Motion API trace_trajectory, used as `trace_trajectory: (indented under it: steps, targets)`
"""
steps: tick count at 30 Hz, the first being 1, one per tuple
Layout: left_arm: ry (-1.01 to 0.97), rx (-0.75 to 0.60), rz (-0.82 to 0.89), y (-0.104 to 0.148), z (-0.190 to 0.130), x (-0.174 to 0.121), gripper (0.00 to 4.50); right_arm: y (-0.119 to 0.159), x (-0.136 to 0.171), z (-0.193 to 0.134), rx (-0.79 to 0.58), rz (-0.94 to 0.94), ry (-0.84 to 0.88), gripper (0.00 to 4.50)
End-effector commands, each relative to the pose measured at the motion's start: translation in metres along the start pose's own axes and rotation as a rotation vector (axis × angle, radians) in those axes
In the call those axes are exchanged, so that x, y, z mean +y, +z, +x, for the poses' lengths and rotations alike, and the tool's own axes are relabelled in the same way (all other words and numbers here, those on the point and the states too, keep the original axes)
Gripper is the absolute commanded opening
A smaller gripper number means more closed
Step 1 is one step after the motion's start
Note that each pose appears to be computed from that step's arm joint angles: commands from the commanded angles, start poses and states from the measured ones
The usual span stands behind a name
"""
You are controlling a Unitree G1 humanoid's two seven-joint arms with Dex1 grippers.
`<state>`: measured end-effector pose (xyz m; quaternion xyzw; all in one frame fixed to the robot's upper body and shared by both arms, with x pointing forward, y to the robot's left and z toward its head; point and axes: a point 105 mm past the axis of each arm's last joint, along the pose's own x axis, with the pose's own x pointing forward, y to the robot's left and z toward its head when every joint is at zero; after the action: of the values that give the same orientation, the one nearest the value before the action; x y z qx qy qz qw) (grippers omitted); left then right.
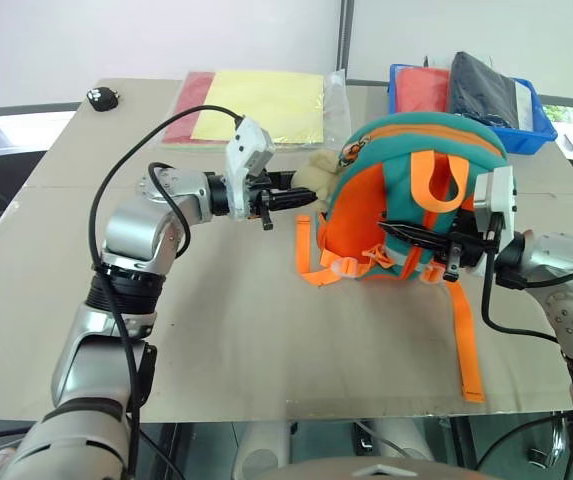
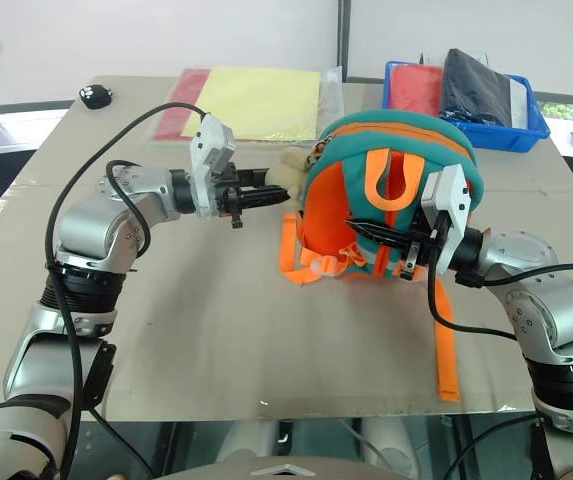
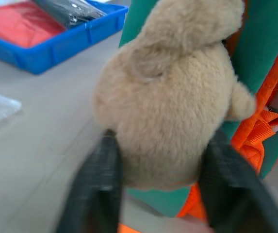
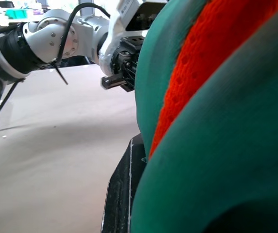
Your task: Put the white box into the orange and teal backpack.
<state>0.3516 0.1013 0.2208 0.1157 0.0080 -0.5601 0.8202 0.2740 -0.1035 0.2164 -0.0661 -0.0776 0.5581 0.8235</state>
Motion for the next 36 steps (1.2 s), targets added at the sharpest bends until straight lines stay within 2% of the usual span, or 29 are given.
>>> trace_trajectory:
  steps: [1,2,8,12,14,16,20,23,25,29,31,34,36]
  targets:
    - [-0.034,-0.188,0.042,0.041,-0.011,-0.005,0.25,0.024,-0.013,-0.003,-0.097,-0.049,-0.11,0.0]
    - [-0.025,-0.226,0.015,0.047,-0.016,-0.004,0.03,0.027,-0.022,-0.003,-0.122,-0.044,-0.168,0.0]
    - [0.104,-0.319,-0.165,0.049,-0.058,0.009,0.0,0.033,-0.072,-0.018,-0.227,0.004,-0.499,0.0]
    - [0.258,-0.23,-0.254,0.019,-0.088,0.014,0.0,0.039,-0.093,-0.024,-0.312,0.07,-0.647,0.0]
    - [0.346,-0.082,-0.325,-0.024,-0.1,0.009,0.0,0.047,-0.104,-0.026,-0.389,0.108,-0.72,0.0]
    - [0.409,-0.001,-0.407,-0.057,-0.106,0.003,0.0,0.052,-0.111,-0.027,-0.447,0.152,-0.766,0.0]
    - [0.509,0.162,-0.521,-0.113,-0.099,-0.009,0.0,0.061,-0.123,-0.032,-0.501,0.188,-0.841,0.0]
    - [0.641,0.245,-0.56,-0.15,-0.094,-0.006,0.0,0.067,-0.129,-0.035,-0.535,0.222,-0.879,0.0]
    - [0.63,0.194,-0.538,-0.146,-0.077,-0.006,0.0,0.066,-0.126,-0.031,-0.516,0.209,-0.864,0.0]
    - [0.539,-0.103,-0.422,-0.088,-0.034,0.0,0.0,0.053,-0.104,-0.009,-0.373,0.134,-0.747,0.0]
    - [0.515,-0.183,-0.403,-0.07,-0.029,0.001,0.0,0.048,-0.096,-0.003,-0.326,0.108,-0.707,0.0]
    - [0.473,-0.205,-0.311,-0.057,-0.026,-0.002,0.0,0.034,-0.076,0.007,-0.202,-0.004,-0.568,0.0]
    - [0.418,-0.262,-0.285,-0.046,-0.028,-0.008,0.0,0.014,-0.065,0.006,-0.068,-0.109,-0.499,0.0]
